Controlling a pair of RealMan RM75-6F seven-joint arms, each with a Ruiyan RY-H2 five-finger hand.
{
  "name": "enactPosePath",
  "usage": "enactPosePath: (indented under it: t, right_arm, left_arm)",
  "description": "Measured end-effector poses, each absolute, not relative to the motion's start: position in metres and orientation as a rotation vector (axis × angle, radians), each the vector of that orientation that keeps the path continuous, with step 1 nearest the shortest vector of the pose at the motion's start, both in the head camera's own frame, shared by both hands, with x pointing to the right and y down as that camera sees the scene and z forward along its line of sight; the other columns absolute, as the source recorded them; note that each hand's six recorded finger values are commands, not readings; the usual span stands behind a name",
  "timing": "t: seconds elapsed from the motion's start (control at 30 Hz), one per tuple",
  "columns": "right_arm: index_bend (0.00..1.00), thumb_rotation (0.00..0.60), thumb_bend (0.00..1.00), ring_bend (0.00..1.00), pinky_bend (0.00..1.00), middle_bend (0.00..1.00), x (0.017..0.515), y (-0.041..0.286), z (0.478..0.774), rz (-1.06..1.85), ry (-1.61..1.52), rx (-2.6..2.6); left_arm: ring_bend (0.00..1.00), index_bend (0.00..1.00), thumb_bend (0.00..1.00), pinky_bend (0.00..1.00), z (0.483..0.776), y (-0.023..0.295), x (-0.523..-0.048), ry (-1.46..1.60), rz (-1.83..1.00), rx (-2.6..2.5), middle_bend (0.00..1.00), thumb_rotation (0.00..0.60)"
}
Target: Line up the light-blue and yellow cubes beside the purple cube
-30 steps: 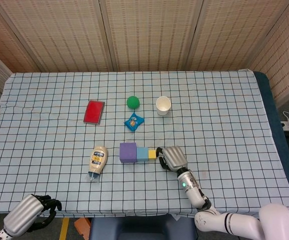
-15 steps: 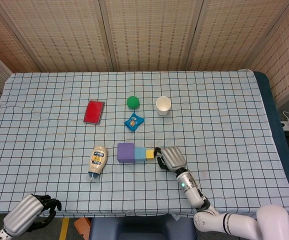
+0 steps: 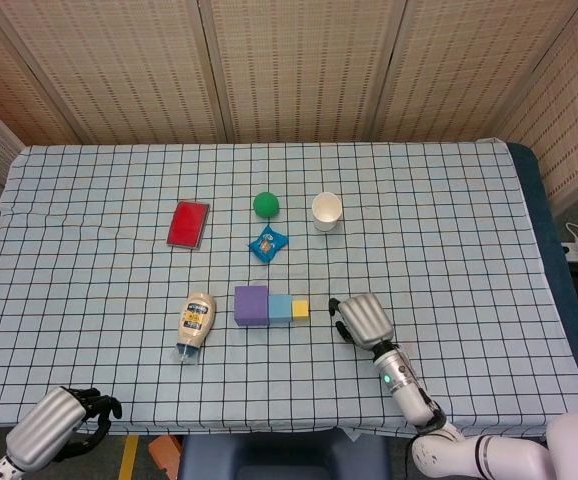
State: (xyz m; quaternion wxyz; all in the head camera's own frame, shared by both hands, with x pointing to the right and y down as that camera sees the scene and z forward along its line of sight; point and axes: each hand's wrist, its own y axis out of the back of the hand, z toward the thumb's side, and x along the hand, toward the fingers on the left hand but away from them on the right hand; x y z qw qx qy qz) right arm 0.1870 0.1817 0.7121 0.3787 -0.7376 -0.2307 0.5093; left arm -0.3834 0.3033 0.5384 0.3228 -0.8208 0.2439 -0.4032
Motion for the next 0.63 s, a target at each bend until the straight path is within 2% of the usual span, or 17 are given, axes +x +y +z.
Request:
enactPosePath:
  t: [0.13,0.2,0.3,0.47,0.63]
  right_arm:
    - [0.48,0.6,0.19,0.35,0.68,0.53,0.225,0.195,0.676,1.278,-0.593,-1.786]
    - [0.44,0.6,0.14,0.27,0.59,0.44,0.246,0.206,0.664,1.285,-0.575,-1.752]
    - [0.4,0.6,0.12,0.19,0.48,0.36,0.281,0.226,0.65,1.33,-0.549,-1.709]
    - [0.36,0.6,0.12,0.14,0.39,0.31,0.311,0.243,0.641,1.371,-0.588,-1.708]
    - [0.36,0.6,0.12,0.14,0.38,0.31,0.333,0.251,0.638,1.366,-0.664,-1.723]
  left_arm:
    - [0.56,0.49,0.52,0.79,0.541,0.303,-0.386,0.635,-1.08,-2.148,0.61,0.6]
    - [0.56,0.49,0.52,0.79,0.543,0.304,-0.387,0.625,-1.102,-2.143,0.61,0.6]
    - [0.57,0.49,0.52,0.79,0.544,0.304,-0.389,0.612,-1.135,-2.137,0.61,0.6]
    - [0.57,0.49,0.52,0.79,0.545,0.302,-0.39,0.611,-1.158,-2.116,0.61,0.6]
    - [0.57,0.49,0.52,0.79,0.547,0.302,-0.391,0.596,-1.173,-2.104,0.61,0.6]
